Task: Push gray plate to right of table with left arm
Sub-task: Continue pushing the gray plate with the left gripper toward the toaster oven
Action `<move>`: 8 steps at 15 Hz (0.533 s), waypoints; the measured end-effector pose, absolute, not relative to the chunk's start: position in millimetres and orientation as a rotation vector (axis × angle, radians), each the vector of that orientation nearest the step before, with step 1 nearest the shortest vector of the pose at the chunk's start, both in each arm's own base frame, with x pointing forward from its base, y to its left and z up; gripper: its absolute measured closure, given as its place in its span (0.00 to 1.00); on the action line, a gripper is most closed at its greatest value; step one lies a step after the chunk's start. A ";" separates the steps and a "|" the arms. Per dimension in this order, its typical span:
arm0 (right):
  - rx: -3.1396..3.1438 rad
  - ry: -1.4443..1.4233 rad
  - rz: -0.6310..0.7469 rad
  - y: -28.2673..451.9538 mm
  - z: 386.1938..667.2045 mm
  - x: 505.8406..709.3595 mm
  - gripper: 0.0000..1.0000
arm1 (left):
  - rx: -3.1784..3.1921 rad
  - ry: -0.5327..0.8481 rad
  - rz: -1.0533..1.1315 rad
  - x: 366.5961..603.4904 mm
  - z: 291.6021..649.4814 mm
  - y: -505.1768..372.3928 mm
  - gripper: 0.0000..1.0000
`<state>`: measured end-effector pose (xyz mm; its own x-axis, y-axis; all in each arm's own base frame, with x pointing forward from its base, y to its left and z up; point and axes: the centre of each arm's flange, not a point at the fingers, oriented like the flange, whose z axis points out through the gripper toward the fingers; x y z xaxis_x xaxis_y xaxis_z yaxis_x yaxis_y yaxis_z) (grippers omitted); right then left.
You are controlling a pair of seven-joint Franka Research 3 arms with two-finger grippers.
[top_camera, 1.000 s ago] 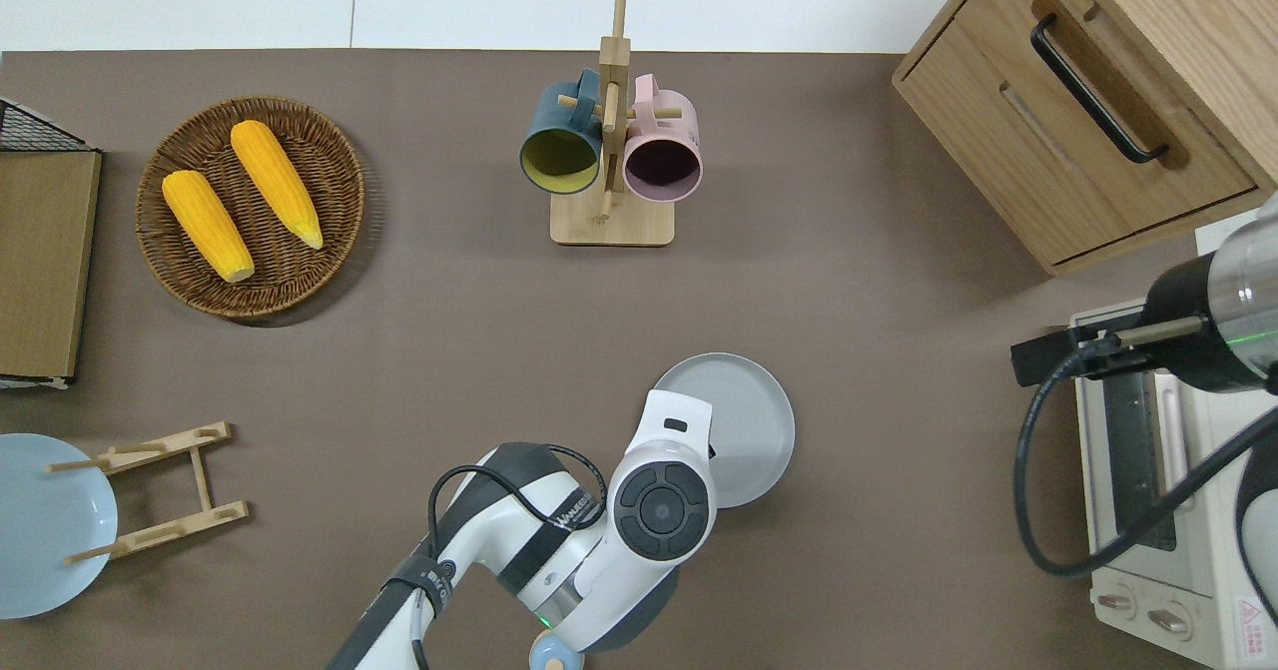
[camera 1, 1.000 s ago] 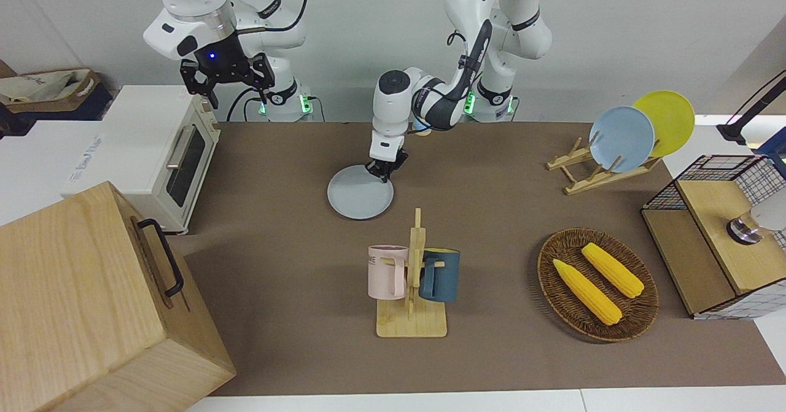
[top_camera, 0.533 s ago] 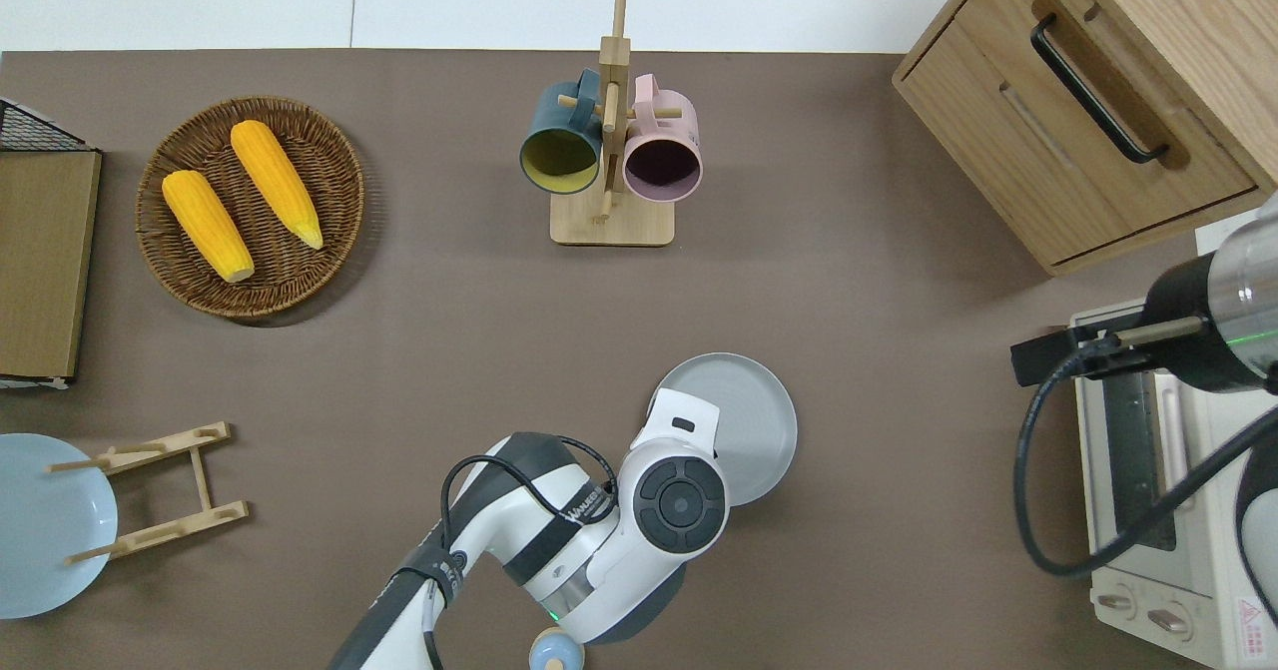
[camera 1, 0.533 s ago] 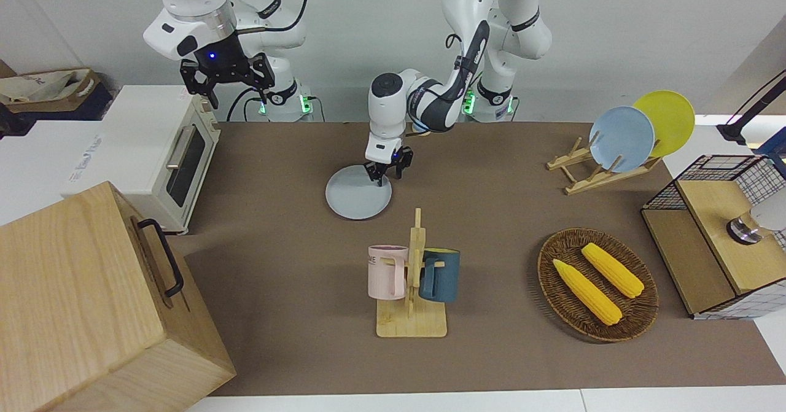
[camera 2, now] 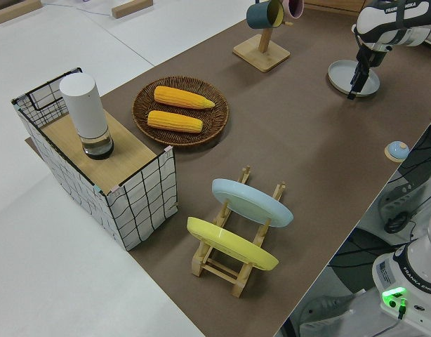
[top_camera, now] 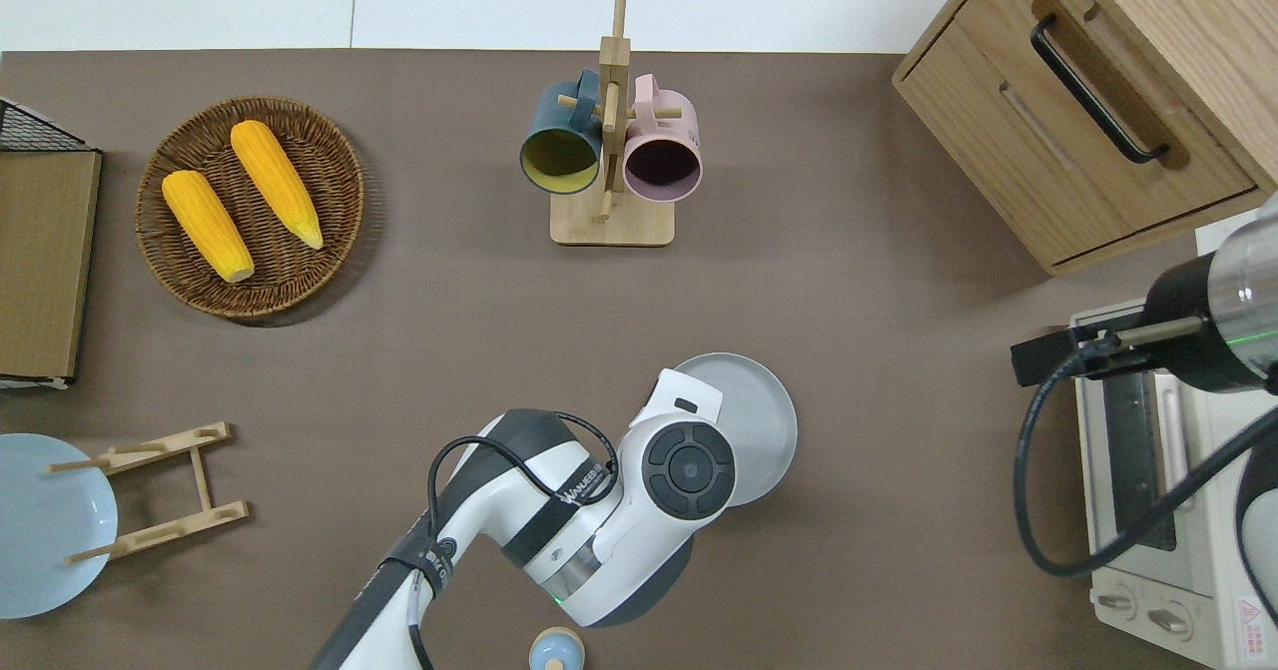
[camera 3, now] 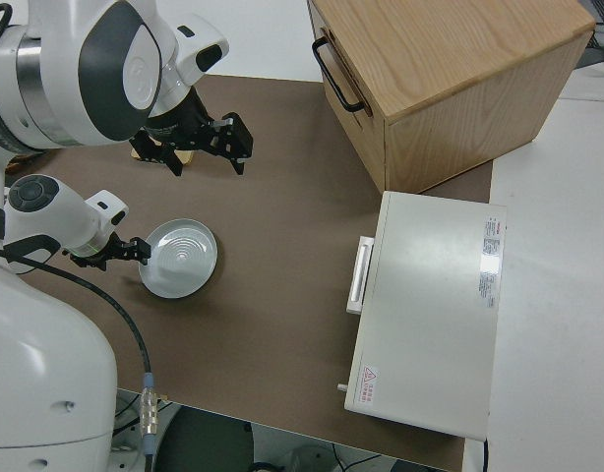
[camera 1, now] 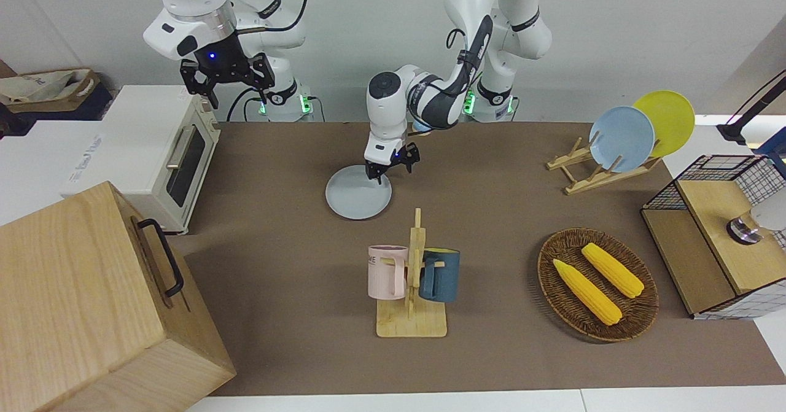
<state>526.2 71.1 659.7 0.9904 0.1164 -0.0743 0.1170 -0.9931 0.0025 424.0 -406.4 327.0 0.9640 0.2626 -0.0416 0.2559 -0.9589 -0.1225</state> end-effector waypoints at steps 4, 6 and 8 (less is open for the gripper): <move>3.127 0.183 -0.116 71.1 659.7 526.2 0.01 | -2.980 -0.211 0.215 464.4 379.5 -359.1 0.00; 3.127 0.183 -0.116 71.1 659.7 526.2 0.01 | -3.004 -0.198 0.220 487.0 413.2 -320.2 0.00; 3.127 0.183 -0.116 71.1 659.7 526.2 0.01 | -3.024 -0.222 0.202 501.8 446.0 -278.0 0.00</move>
